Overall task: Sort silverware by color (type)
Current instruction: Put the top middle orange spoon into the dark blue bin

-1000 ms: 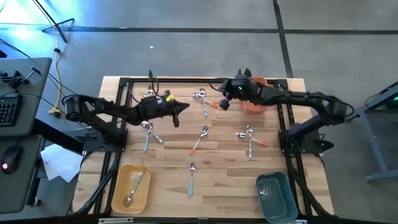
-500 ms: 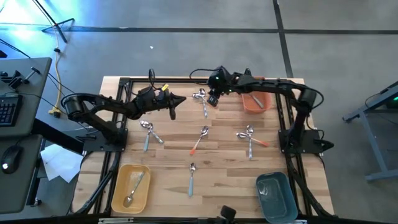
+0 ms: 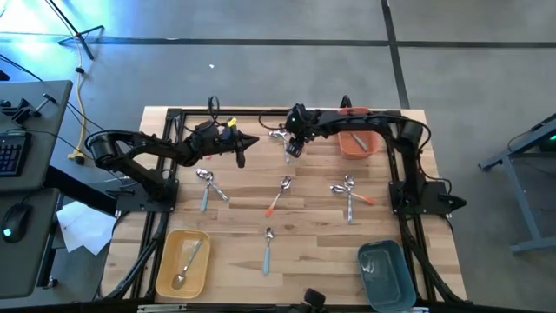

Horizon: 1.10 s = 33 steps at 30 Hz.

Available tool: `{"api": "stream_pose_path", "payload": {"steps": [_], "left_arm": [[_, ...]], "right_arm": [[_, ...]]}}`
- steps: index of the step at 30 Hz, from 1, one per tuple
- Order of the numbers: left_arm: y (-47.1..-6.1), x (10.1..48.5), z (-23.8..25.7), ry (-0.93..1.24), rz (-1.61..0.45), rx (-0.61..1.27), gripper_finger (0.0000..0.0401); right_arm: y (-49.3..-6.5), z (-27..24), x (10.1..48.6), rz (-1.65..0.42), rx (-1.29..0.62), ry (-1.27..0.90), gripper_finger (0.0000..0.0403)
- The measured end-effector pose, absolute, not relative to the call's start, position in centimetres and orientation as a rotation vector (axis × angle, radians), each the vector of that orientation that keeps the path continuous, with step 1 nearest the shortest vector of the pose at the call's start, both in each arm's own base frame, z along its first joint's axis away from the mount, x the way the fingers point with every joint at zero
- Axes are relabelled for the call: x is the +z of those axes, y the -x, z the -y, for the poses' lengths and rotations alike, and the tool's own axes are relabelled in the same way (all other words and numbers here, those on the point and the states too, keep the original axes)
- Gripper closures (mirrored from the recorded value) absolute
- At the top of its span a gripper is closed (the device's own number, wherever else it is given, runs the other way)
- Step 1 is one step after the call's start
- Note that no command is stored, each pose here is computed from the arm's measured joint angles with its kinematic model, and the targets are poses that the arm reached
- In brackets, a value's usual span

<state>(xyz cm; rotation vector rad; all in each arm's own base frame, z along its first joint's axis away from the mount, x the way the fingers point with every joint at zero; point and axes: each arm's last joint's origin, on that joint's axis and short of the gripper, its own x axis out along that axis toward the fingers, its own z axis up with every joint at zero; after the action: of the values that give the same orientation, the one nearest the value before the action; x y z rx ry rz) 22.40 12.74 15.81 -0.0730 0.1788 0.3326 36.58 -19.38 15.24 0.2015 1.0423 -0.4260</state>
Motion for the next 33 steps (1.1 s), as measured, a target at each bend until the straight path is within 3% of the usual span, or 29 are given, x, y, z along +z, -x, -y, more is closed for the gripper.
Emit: {"api": "stream_pose_path", "payload": {"steps": [9, 18, 23, 33], "left_arm": [[-22.5, 15.8, -12.6, 0.061, -0.181, 0.306, 0.0401], [-22.5, 15.9, -12.6, 0.090, -0.165, 0.301, 0.0401], [-22.5, 15.9, -12.4, 0.117, -0.162, 0.277, 0.0401], [-23.0, 15.9, -11.5, 0.100, -0.167, 0.238, 0.0401]], "right_arm": [[-36.9, 19.5, 13.1, -1.082, -0.406, -0.214, 0.0257], [-36.8, 19.3, 12.9, -1.105, -0.398, -0.223, 0.0388], [-36.8, 19.9, 13.3, -1.088, -0.483, -0.274, 0.0376], [-38.5, 20.0, 16.3, -1.066, -0.528, -0.257, 0.0388]]}}
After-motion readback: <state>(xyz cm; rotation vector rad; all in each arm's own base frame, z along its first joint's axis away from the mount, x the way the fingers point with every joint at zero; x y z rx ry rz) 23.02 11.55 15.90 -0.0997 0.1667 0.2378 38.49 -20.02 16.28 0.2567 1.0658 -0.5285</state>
